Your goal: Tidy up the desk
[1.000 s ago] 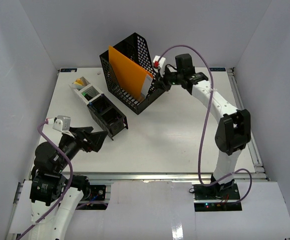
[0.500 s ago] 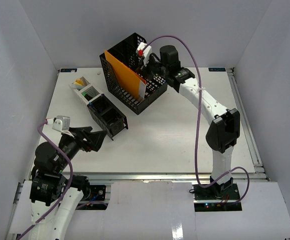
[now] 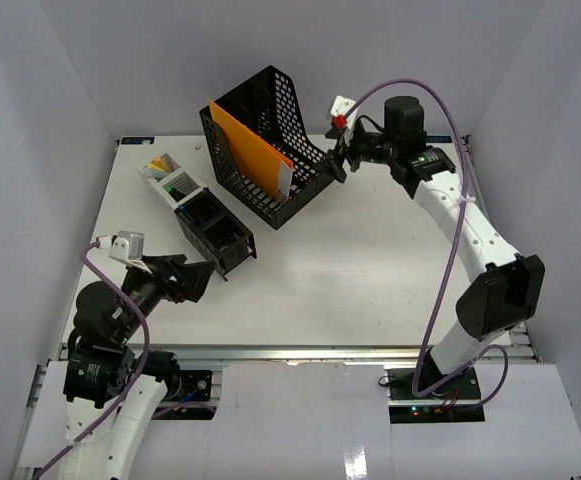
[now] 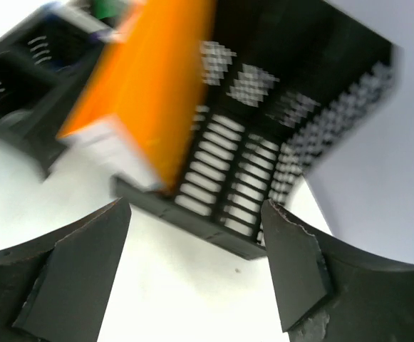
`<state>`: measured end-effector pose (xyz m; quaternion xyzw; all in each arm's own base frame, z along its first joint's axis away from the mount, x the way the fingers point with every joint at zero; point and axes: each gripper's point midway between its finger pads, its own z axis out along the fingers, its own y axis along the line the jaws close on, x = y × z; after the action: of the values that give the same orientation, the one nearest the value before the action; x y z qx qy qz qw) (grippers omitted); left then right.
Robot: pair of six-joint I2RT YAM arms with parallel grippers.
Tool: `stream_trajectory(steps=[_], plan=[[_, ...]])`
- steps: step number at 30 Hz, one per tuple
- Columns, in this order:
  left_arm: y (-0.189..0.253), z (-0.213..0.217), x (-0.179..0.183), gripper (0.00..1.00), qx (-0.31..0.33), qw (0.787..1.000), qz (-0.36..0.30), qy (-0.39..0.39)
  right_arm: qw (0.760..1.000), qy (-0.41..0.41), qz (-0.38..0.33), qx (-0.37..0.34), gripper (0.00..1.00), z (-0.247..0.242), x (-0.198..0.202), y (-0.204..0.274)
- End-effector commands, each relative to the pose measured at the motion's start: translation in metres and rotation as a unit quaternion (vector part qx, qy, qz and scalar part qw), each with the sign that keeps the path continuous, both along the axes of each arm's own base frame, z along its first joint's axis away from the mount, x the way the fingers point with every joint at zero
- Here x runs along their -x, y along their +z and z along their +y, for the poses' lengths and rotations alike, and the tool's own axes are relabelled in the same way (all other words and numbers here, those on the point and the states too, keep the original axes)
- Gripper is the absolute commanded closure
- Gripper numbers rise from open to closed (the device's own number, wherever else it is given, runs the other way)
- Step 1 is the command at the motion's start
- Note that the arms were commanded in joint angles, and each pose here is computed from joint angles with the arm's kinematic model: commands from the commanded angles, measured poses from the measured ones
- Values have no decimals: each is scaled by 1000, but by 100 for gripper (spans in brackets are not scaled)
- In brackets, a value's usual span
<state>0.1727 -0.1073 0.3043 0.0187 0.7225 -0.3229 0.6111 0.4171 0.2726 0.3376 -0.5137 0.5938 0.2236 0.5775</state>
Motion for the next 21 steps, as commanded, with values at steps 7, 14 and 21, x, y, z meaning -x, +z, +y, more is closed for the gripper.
stream_trajectory(steps=[7,14,21], plan=[[-1,-2,2,2,7,1000,-8,-6,990,136,10,32,10,45,59,-61],[0,-1,6,2,7,1000,-12,-5,998,49,43,-27,18,70,18,-46],[2,0,7,2,8,1000,-14,-3,997,24,47,-63,59,97,2,-38]])
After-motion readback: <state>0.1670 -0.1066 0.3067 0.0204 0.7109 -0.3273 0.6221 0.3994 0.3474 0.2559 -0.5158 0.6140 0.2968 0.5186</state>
